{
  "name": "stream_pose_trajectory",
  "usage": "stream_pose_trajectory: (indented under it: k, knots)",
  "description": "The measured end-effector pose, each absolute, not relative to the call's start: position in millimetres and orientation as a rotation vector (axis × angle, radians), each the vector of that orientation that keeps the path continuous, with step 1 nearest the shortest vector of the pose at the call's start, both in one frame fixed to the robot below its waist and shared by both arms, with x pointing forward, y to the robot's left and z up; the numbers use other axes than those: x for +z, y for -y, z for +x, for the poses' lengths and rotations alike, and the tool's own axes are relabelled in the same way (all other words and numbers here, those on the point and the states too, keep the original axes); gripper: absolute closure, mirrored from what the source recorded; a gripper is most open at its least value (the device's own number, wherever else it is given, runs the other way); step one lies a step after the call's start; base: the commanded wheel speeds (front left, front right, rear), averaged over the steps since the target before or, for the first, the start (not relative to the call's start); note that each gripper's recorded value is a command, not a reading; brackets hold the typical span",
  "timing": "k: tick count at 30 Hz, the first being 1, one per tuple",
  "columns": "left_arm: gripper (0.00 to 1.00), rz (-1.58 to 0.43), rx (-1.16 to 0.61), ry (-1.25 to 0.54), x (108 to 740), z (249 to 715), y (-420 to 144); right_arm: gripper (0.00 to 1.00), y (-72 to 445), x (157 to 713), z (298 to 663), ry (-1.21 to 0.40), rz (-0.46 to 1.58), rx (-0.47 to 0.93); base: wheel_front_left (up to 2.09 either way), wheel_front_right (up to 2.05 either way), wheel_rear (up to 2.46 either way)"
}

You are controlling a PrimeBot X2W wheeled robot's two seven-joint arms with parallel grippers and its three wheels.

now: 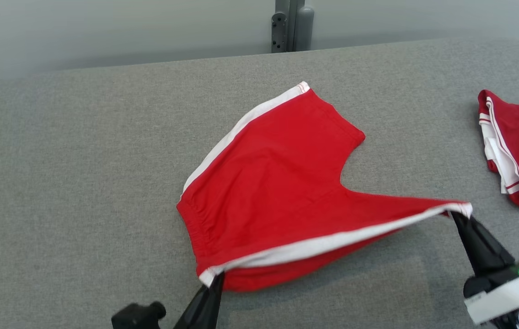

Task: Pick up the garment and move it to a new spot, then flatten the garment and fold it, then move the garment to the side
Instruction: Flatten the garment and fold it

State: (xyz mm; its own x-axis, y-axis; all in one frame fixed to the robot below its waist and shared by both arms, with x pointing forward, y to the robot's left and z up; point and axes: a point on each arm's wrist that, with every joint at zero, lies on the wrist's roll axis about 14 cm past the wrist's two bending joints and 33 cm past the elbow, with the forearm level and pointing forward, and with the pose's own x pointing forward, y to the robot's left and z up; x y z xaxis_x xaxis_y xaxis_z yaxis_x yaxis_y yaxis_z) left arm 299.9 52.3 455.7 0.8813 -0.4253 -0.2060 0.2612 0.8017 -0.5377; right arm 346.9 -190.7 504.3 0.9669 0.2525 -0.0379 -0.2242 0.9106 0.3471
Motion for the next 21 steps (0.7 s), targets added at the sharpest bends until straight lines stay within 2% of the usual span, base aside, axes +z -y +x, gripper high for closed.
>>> stream_pose_trajectory:
  k: [2, 9, 13, 21]
  knots:
    - [1.0, -0.545, -0.387, -0.273, 473.0, 322.3, -48.7, 1.0, 183.1, 524.2, 373.1, -0.026, 0.331, 0.286, 0.0, 0.0, 0.0]
    - [1.0, -0.537, -0.37, -0.202, 491.5, 401.6, -45.9, 1.0, 173.1, 540.5, 459.9, -0.016, 0.239, 0.358, 0.0, 0.0, 0.0]
    - [1.0, -0.495, -0.296, -0.214, 475.5, 438.4, -57.9, 1.0, 169.0, 523.3, 508.3, -0.071, 0.217, 0.368, 0.0, 0.0, 0.0]
    - [1.0, -0.423, -0.158, -0.328, 425.4, 457.9, -97.3, 1.0, 105.4, 471.7, 573.1, -0.205, 0.196, 0.499, 0.0, 0.0, 0.0]
